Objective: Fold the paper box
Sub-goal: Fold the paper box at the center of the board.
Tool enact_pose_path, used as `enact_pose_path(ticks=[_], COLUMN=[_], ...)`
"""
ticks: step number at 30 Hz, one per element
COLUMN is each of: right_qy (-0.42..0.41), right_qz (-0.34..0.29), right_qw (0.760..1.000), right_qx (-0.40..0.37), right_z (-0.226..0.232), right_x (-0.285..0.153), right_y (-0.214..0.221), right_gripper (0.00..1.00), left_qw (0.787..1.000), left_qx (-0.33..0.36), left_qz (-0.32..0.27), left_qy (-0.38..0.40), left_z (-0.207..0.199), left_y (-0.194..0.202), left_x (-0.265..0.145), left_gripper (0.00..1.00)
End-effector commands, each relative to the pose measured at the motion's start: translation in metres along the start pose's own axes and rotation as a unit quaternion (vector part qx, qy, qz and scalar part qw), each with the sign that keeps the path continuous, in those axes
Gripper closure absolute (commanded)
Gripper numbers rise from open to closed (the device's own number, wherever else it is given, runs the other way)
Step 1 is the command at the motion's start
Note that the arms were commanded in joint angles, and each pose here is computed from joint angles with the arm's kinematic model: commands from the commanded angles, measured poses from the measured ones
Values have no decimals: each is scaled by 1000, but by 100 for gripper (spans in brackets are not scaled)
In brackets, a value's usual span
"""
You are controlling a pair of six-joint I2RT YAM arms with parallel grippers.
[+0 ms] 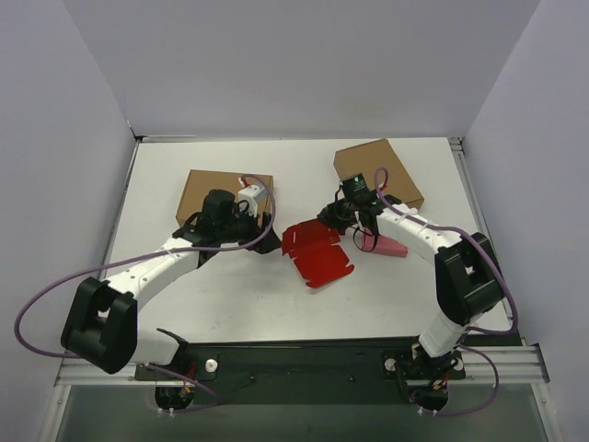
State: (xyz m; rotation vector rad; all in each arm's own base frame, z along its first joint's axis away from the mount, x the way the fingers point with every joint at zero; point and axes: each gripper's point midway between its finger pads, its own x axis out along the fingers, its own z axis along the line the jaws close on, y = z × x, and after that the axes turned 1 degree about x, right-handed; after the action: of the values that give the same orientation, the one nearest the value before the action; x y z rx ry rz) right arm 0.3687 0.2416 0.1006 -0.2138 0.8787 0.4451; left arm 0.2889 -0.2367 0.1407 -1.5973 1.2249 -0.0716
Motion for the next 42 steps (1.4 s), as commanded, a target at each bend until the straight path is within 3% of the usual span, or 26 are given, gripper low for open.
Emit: enact_pose_path(ticks=[1, 13, 22, 27, 34, 42], right_qy=[23, 7, -13, -16, -18, -20], right_qz=[-30, -42, -56, -58, -56, -55], right_qw=[999, 998, 997, 997, 997, 997], right_qx=[-25, -44, -45, -44, -47, -51], right_z=[-14, -12, -13, -14, -14, -13], right_x=[2, 4, 4, 2, -3, -6], right_y=[-7, -4, -6, -6, -4, -3], right_gripper=[100, 100, 100, 100, 100, 100], left_qw=[998, 998, 999, 999, 999, 998], left_qx=[41, 42, 42, 43, 43, 47], left_qz=[-39, -38, -16, -8, -3, -11], left_qy=[3, -8, -11, -5, 6, 39], left_z=[-13, -8, -5, -6, -7, -14], left_y=[-36, -41, -29, -22, -20, -27], left_x=[19, 51, 66, 72, 85, 100], left_gripper=[29, 33, 53, 53, 45, 48])
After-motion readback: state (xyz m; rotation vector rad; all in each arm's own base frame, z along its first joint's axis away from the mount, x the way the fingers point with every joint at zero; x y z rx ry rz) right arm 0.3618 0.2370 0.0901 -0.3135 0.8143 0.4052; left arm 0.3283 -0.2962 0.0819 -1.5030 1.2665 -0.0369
